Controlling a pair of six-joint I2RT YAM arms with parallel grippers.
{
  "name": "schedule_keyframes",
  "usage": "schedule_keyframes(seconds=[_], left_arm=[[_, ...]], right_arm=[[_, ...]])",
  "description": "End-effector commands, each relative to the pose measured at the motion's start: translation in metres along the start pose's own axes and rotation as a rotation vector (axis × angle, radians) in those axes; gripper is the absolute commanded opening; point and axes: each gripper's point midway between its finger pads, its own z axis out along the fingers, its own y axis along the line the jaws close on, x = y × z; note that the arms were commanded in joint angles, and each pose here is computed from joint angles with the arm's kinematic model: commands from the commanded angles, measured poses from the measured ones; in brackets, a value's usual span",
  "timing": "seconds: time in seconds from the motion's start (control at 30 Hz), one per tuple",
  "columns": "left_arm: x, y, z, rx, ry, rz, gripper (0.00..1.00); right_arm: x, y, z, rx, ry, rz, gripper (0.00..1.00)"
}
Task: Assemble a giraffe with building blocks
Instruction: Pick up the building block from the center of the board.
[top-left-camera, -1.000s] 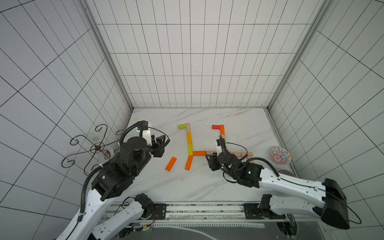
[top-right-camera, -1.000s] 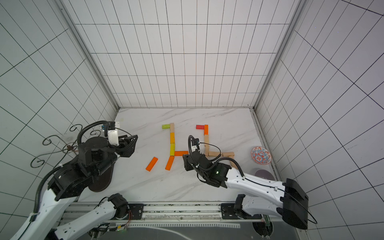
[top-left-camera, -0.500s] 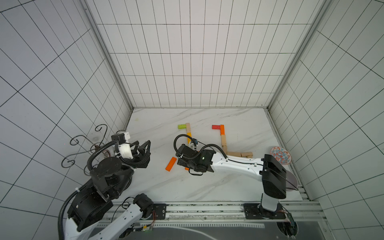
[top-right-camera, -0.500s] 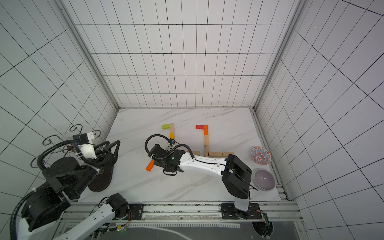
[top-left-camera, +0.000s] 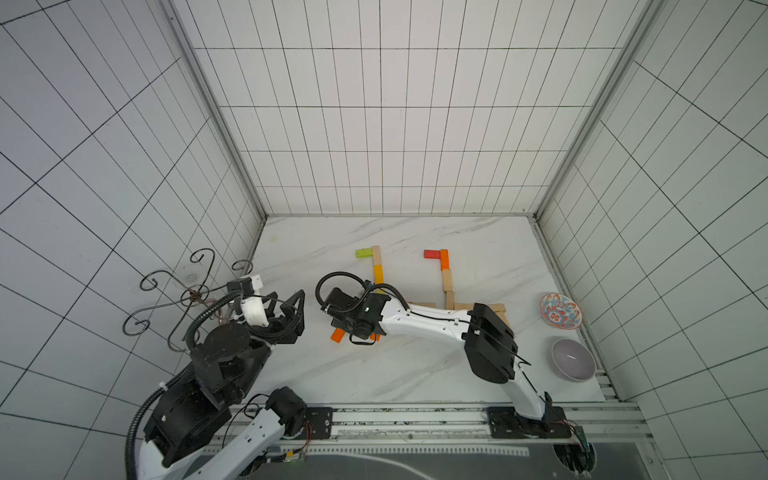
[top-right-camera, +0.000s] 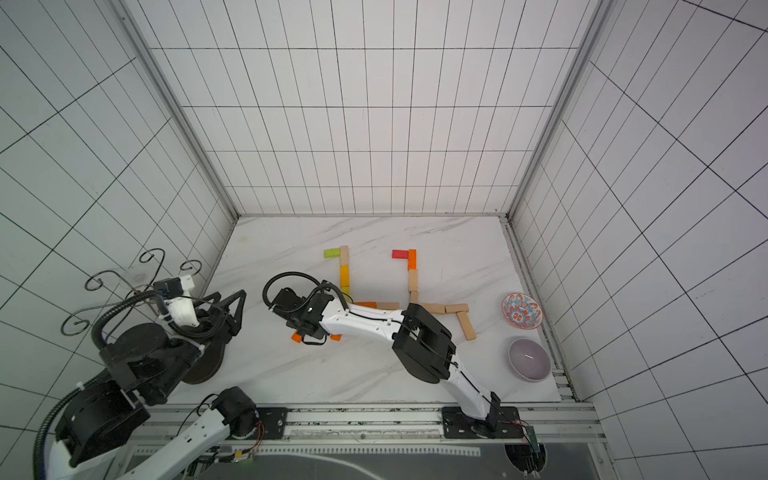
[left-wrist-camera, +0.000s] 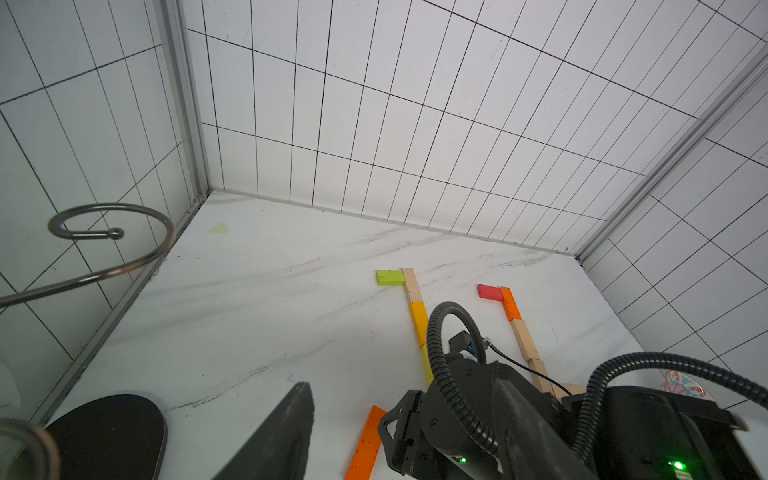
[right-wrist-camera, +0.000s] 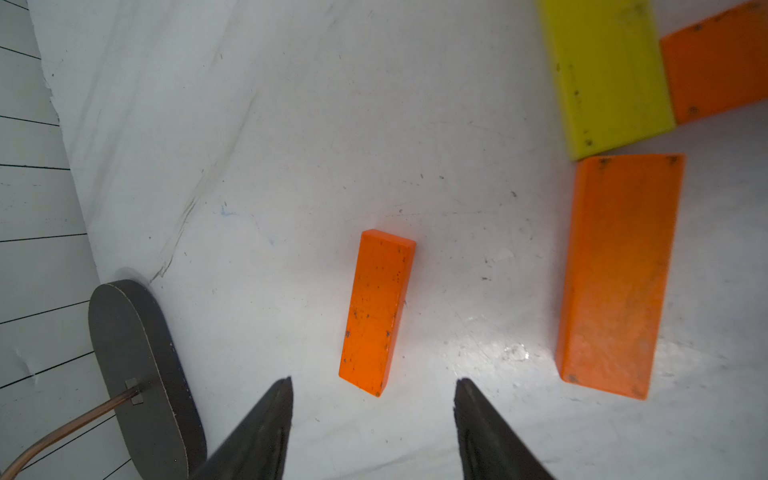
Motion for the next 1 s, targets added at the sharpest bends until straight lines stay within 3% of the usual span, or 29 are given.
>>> schedule_keyframes(seconds=[0.0,0.6,0.97], left_arm=[[0.001,0.001,0.001,-0.002,-0.007,-0.012,0.72],[0.006,0.005,-0.001,-0.005,-0.013,0.019,0.74],[-0.006,0.01,-0.007,-0.035,-0.056,0.028,0.75]], right_arm=[[-0.015,0.023,-0.004,-0.03,-0.019,0.06,0.63],[0.001,0.014,0.057,0.097,0.011,0.063,0.6],[0.005,-0.033,0.065,0.281,0.005,0.011,0.37]])
